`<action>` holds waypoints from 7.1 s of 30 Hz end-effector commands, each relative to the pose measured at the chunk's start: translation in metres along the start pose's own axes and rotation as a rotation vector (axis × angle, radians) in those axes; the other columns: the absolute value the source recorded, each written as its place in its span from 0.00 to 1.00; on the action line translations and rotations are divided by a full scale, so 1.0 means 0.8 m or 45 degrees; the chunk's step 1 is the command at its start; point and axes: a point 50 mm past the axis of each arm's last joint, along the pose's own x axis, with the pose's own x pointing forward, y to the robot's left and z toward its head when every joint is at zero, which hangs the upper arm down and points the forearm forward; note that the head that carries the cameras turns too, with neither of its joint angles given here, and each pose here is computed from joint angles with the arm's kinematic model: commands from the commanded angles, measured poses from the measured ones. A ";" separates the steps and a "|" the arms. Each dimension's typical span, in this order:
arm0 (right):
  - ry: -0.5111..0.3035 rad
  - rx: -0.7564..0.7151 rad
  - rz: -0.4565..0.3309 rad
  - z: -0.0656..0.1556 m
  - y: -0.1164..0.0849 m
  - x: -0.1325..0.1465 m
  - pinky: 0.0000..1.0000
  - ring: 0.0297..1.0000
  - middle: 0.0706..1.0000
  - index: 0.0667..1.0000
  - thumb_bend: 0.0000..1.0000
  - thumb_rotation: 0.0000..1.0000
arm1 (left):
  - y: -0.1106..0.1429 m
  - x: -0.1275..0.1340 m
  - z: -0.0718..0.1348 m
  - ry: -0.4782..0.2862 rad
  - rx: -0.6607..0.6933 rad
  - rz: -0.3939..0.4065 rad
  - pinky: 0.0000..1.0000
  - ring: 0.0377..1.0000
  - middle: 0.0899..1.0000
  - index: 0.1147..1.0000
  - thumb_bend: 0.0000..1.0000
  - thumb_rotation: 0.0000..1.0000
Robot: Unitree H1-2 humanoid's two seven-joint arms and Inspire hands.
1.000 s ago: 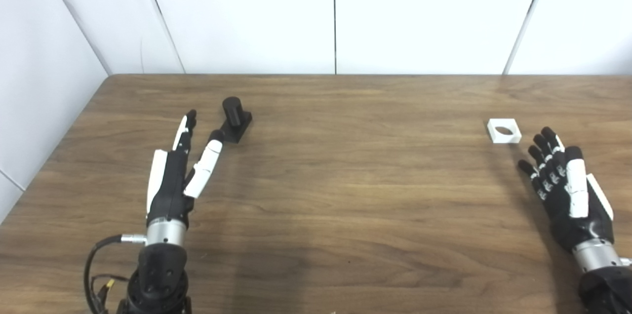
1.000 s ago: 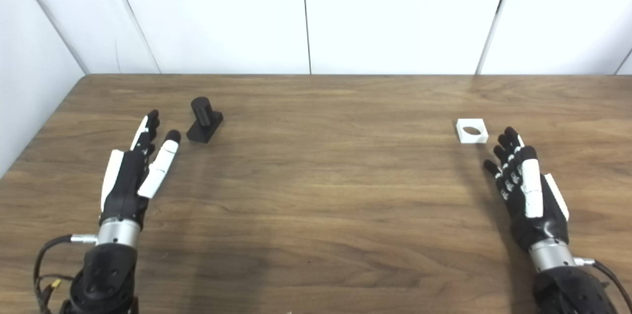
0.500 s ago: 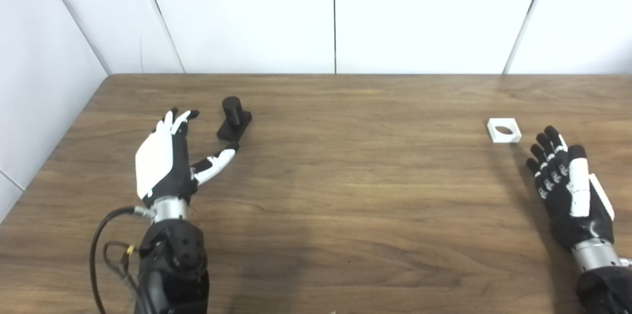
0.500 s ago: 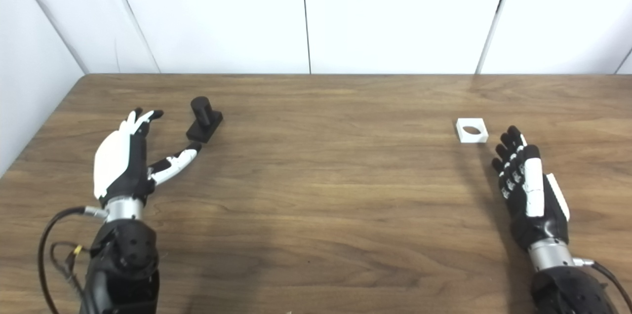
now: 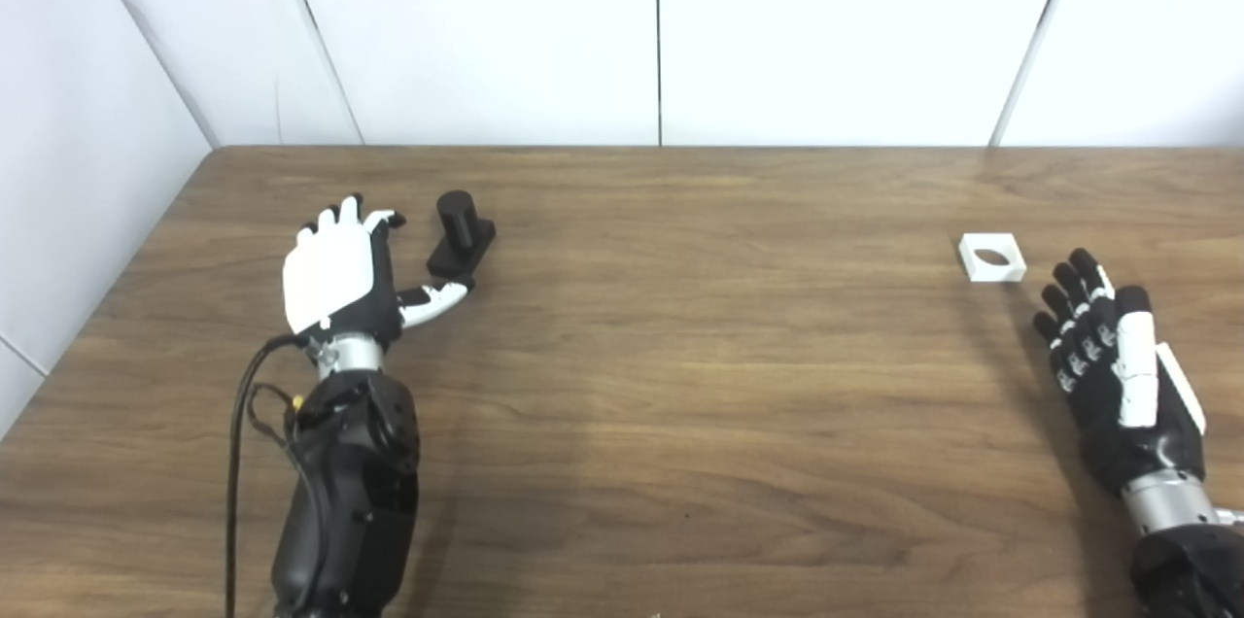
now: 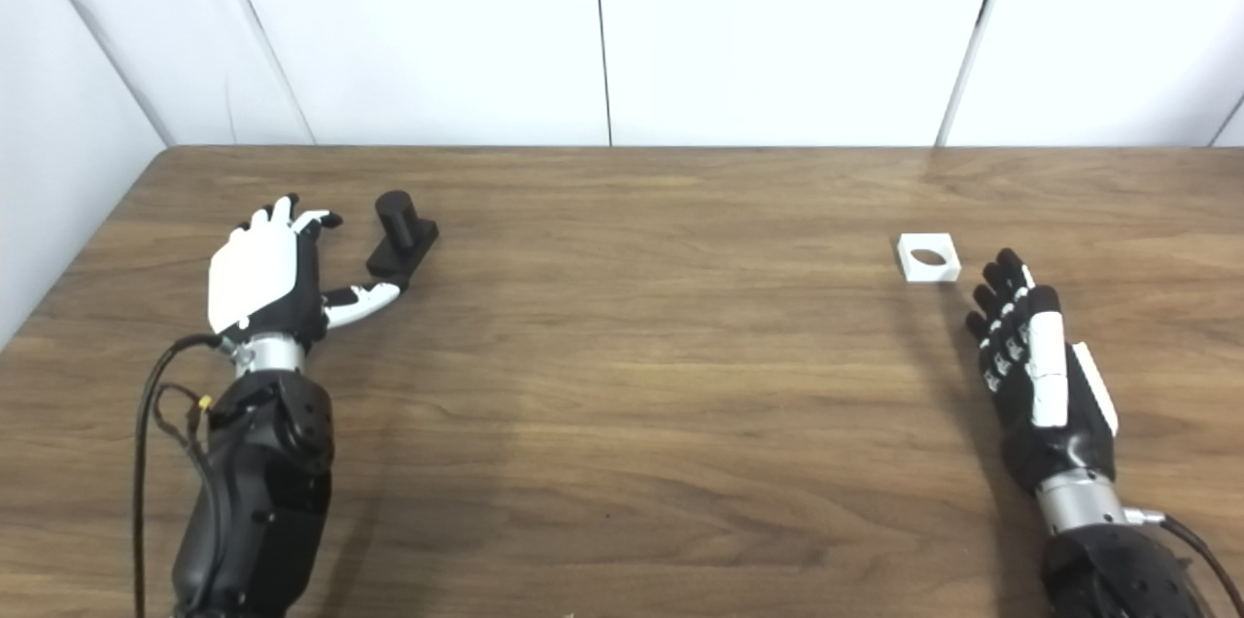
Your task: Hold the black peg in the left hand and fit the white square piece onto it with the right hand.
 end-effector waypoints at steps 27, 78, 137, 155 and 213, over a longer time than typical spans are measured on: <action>0.010 0.026 -0.004 -0.012 0.005 -0.018 1.00 1.00 1.00 1.00 0.57 1.00 | 0.002 0.078 0.061 -0.104 0.125 0.030 1.00 1.00 0.97 0.77 0.78 0.56; 0.042 0.018 0.034 -0.007 -0.008 -0.017 1.00 1.00 1.00 1.00 0.58 1.00 | -0.018 0.063 0.048 -0.022 0.155 0.003 1.00 1.00 0.95 0.72 0.77 0.53; 0.027 0.033 0.005 -0.009 -0.011 -0.019 1.00 1.00 1.00 1.00 0.59 1.00 | -0.023 0.074 0.057 -0.041 0.014 -0.020 1.00 1.00 0.89 0.42 0.52 0.06; 0.019 0.012 0.026 -0.007 -0.008 -0.016 1.00 1.00 1.00 1.00 0.57 1.00 | -0.027 0.034 0.063 -0.060 -0.238 -0.233 0.91 1.00 0.88 0.42 0.52 0.07; 0.047 0.042 0.024 -0.014 0.020 -0.019 1.00 1.00 1.00 1.00 0.57 1.00 | -0.073 -0.194 0.130 -0.566 -0.302 -0.494 0.98 1.00 0.90 0.43 0.52 0.07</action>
